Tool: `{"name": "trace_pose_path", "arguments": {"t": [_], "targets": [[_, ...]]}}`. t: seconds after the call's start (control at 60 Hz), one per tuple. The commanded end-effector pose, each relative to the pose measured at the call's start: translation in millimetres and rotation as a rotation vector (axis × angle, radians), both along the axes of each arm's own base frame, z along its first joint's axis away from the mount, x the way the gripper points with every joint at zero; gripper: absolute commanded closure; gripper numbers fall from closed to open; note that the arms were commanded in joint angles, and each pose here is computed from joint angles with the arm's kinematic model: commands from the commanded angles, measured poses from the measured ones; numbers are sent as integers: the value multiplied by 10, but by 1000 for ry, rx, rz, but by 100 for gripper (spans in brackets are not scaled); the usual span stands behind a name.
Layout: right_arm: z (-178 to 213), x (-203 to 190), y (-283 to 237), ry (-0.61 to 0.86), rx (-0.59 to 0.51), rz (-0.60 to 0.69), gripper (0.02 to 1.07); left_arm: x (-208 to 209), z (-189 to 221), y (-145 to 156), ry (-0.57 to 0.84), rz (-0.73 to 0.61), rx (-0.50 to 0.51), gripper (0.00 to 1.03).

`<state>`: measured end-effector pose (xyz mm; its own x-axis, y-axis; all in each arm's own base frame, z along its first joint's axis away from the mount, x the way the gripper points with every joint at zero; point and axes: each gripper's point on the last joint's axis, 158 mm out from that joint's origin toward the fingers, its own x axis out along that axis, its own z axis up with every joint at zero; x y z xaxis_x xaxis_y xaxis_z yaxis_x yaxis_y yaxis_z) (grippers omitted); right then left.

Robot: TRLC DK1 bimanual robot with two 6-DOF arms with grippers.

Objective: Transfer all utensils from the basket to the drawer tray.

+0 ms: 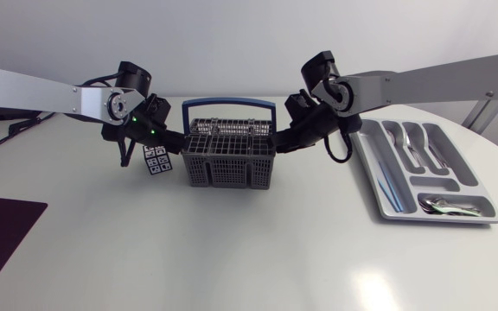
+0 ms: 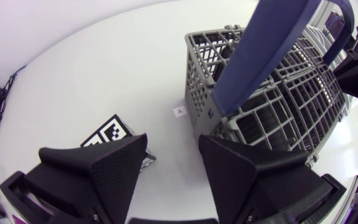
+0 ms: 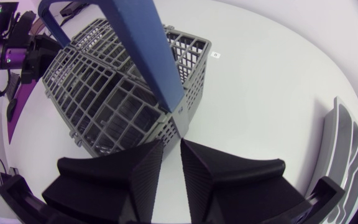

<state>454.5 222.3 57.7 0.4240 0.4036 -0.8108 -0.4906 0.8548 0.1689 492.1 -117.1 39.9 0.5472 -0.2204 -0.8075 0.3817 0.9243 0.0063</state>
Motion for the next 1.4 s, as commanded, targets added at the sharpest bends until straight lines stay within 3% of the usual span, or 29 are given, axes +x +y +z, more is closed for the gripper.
{"name": "trace_pose_path", "arguments": {"t": [0.0, 0.333, 0.717, 0.9, 1.017, 1.3, 1.383], "targets": [[27, -245, 277, 9, 33, 84, 80, -216, -4, -327, 18, -100, -23, 44], [35, -227, 195, 0, 29, 66, 80, -462, 29, -325, 28, -113, -20, 44], [-27, -287, 158, 5, -4, 59, 80, -378, 93, -231, 8, -88, -17, 43], [-43, -275, 79, -7, -33, 43, 79, -338, 127, -107, 0, -60, -16, 38], [-48, -305, 11, -13, -46, 39, 62, -325, 181, -21, -11, -43, -17, 35], [-4, -382, -108, -37, -73, 41, 59, -354, 372, 124, -49, -14, -23, 29], [47, -389, -169, -53, -78, 32, 50, -389, 418, 144, -58, -11, -24, 26]]}}
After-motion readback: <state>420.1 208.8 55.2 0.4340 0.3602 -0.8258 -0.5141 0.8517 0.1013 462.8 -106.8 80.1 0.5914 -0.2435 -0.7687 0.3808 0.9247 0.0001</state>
